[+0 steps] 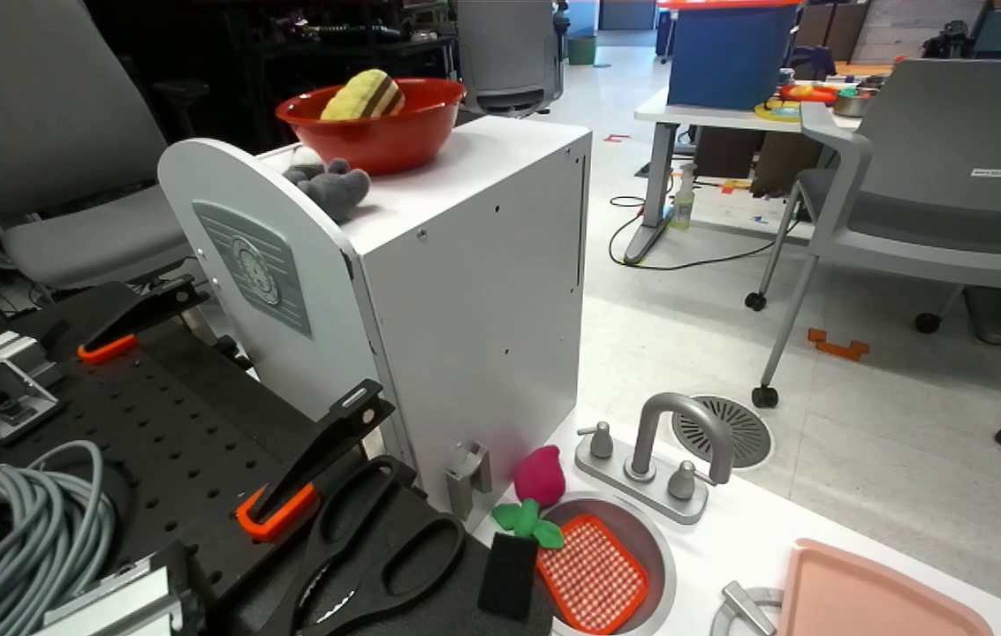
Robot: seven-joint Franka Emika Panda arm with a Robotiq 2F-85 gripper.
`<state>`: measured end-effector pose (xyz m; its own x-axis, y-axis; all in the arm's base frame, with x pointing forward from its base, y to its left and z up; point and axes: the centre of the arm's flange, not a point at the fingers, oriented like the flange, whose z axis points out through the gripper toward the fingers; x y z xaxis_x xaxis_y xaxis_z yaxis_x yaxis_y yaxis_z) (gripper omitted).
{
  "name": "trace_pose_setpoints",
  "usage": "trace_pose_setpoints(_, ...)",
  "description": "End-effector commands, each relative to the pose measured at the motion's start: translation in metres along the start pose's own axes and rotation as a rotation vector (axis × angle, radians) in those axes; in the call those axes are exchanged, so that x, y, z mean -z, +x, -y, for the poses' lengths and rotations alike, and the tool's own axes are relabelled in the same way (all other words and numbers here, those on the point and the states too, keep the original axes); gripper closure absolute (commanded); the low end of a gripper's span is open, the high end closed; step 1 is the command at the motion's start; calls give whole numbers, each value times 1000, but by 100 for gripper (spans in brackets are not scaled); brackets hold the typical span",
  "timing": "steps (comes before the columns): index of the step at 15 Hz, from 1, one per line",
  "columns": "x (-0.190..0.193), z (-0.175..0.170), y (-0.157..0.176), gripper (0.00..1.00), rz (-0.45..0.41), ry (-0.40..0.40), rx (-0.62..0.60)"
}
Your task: Remove the yellow plushy from the red bowl and put it on the counter
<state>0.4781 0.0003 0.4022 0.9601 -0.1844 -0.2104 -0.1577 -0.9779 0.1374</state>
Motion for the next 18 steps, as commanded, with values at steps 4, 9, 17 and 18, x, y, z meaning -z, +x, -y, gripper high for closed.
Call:
trace_pose_setpoints(4, -6, 7, 28, 0, 11, 10, -90)
trace_pose_setpoints(9, 16, 18, 34, 0, -181, 220, -2)
trace_pose_setpoints(17, 0, 17, 44, 0, -44, 128, -135)
trace_pose_setpoints(18, -7, 17, 47, 0, -9, 100, -171)
